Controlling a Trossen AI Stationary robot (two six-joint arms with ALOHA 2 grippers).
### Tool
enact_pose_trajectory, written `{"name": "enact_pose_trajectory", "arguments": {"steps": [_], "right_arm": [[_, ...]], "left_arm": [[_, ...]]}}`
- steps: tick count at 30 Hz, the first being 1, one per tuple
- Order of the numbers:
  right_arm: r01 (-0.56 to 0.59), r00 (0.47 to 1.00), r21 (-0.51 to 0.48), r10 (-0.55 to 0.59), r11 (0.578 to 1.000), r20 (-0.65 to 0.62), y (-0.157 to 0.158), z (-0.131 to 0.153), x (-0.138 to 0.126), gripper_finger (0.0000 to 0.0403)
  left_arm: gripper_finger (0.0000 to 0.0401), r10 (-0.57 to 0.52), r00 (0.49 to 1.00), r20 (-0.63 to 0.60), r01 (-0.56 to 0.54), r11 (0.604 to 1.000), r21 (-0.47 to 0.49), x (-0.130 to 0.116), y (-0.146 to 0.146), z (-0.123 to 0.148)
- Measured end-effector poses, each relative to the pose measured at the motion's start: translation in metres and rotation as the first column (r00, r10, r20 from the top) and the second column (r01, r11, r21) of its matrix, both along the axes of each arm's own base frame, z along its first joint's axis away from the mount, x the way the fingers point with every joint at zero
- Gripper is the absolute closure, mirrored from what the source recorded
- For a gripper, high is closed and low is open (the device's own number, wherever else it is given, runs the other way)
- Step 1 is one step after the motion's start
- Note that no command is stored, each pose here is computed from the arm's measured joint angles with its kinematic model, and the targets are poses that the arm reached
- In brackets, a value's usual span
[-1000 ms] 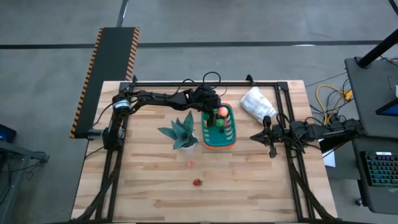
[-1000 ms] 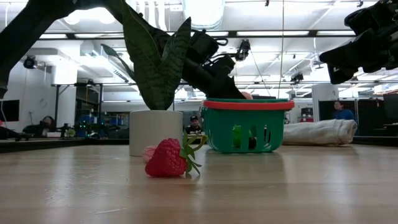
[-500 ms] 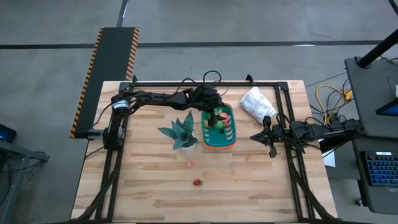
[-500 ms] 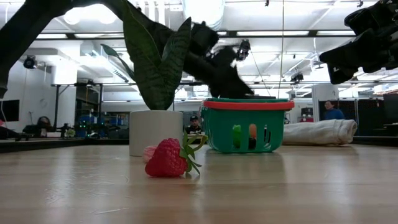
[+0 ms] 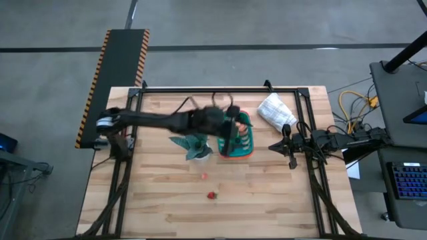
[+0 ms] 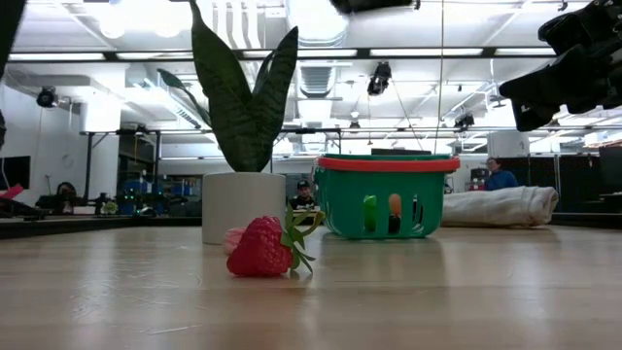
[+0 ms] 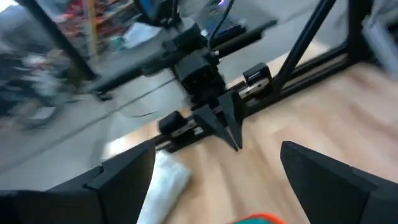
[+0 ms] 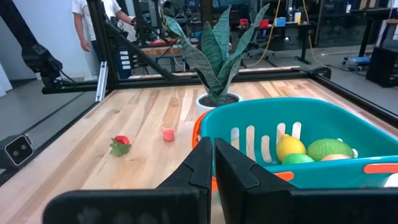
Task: Build produce basket
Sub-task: Put the peach into the basket
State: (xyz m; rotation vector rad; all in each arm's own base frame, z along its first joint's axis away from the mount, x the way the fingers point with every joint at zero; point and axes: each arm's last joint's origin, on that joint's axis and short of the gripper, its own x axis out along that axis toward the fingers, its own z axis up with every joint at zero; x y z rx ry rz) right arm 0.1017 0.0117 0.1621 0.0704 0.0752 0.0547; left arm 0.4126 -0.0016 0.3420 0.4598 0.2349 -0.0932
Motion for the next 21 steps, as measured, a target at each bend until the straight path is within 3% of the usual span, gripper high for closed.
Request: {"name": "enact_pose_trajectory", "arguments": {"steps": [3, 6, 10, 14, 21], "right_arm": [[0.000, 1.000, 0.000, 0.000, 1.000, -0.001, 0.000, 0.000, 0.000, 0.0394], [0.000, 1.000, 0.000, 0.000, 1.000, -0.001, 0.000, 0.000, 0.000, 0.0394], [0.000, 1.000, 0.000, 0.000, 1.000, 0.000, 0.000, 0.000, 0.000, 0.0394], [0.000, 1.000, 0.000, 0.000, 1.000, 0.000, 0.000, 0.000, 0.000, 0.0394], [0.000, 1.000, 0.000, 0.000, 1.000, 0.000, 0.000, 0.000, 0.000, 0.0394]], "left_arm": [[0.0070, 0.112, 0.994, -0.020, -0.108, 0.987, 0.122, -0.020, -0.037, 0.016], [0.0070, 0.204, 0.977, -0.061, -0.192, 0.968, 0.165, -0.042, -0.065, 0.024], [0.0070, 0.240, 0.960, -0.144, -0.234, 0.971, 0.057, -0.066, -0.088, 0.028], [0.0070, 0.255, 0.923, -0.287, -0.286, 0.956, -0.069, -0.081, -0.103, 0.013], [0.0070, 0.300, 0.811, -0.502, -0.398, 0.912, -0.098, -0.091, -0.130, -0.034]]}}
